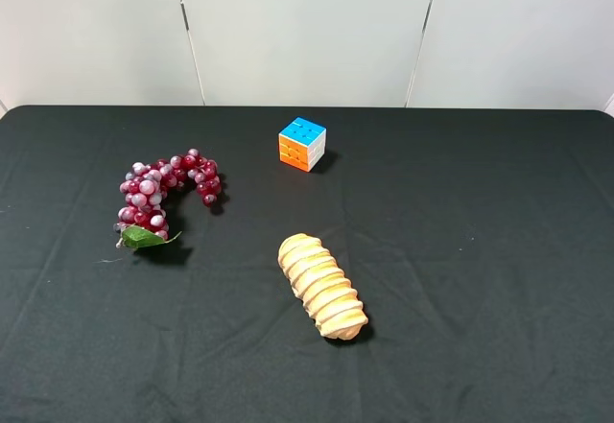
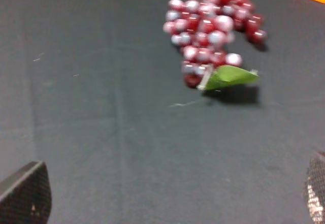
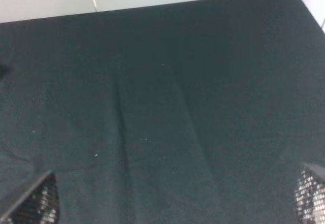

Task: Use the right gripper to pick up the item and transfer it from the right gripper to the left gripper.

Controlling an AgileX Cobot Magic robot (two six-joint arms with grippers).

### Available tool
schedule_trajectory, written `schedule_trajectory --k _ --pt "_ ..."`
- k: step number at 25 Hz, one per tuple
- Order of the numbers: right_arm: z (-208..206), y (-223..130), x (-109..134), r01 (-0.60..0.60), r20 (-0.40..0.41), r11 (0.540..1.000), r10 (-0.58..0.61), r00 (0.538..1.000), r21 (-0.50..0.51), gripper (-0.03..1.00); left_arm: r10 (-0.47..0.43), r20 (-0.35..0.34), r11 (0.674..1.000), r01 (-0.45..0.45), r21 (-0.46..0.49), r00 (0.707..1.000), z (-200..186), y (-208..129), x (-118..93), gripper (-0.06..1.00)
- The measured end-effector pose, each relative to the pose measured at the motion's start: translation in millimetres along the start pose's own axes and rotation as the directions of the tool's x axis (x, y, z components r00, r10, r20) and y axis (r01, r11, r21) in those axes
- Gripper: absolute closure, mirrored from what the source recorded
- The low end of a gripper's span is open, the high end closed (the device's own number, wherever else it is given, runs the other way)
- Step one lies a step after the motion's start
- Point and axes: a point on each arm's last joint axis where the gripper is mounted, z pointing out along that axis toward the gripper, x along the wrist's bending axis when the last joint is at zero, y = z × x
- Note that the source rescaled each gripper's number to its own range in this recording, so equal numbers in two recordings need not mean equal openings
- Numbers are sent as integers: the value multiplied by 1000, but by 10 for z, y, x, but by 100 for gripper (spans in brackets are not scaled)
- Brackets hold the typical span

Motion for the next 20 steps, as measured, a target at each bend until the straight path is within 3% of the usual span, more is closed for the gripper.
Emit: schedule_trajectory --k 4,20 --pt "0 0 0 -4 9 1000 4 1000 0 -3 -18 -26 1000 18 -2 999 1 0 -4 -6" --pt "0 0 0 -4 9 1000 4 1000 0 -3 -18 -26 1000 18 -3 1000 1 1 -4 -6"
